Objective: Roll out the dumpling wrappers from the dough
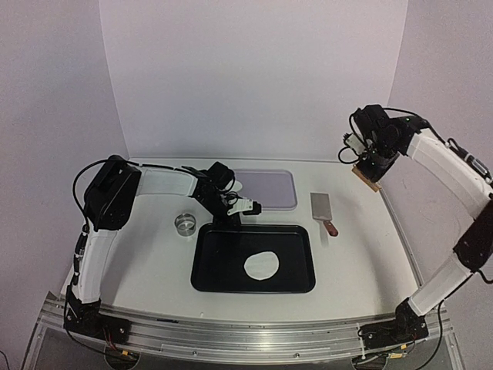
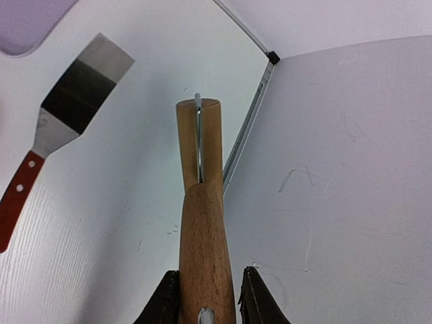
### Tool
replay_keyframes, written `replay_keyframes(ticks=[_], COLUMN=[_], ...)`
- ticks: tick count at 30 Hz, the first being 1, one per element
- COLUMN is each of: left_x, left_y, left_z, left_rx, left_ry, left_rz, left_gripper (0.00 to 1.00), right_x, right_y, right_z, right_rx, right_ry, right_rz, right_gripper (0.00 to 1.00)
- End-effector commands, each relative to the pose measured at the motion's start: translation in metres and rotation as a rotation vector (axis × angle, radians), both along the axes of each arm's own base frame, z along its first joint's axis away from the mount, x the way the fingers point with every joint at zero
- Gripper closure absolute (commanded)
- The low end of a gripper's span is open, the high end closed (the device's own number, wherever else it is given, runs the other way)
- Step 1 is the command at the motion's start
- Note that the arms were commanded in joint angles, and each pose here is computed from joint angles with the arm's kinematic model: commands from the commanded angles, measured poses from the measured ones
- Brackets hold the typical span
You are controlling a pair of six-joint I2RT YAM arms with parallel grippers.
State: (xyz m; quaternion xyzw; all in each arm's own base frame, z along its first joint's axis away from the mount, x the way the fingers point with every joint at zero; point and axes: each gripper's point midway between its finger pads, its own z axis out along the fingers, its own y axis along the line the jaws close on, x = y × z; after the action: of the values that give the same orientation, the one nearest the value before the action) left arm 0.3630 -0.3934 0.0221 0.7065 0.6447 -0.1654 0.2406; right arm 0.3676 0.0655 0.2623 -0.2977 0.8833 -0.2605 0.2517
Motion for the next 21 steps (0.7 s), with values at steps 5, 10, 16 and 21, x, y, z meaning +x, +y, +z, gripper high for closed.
replay_keyframes(ticks=[5, 10, 16, 21], left_x=[0.009, 0.008, 0.005, 0.004], left_y=[0.001, 0.002, 0.003, 0.004], left_z=[-0.011, -0.012, -0.017, -0.019], left_rx=[0.060, 0.058, 0.064, 0.064], left_ry=[-0.090, -0.082, -0.072, -0.066], left_rz=[-0.005, 0.000, -0.001, 0.003], left_gripper=[1.00, 1.00, 1.00, 1.00], right_x=[0.060, 0.074, 0.080, 0.076], right_y=[-0.020, -0.060, -0.083, -0.094], right_z=[-0.042, -0.083, -0.101, -0.132], right_rx=[-0.055, -0.154, -0.306, -0.282], right_ry=[0.087, 0.169, 0.207, 0.272], right_rz=[-0.097, -0.212, -0.266, -0.344], right_gripper=[1.00, 1.00, 1.00, 1.00])
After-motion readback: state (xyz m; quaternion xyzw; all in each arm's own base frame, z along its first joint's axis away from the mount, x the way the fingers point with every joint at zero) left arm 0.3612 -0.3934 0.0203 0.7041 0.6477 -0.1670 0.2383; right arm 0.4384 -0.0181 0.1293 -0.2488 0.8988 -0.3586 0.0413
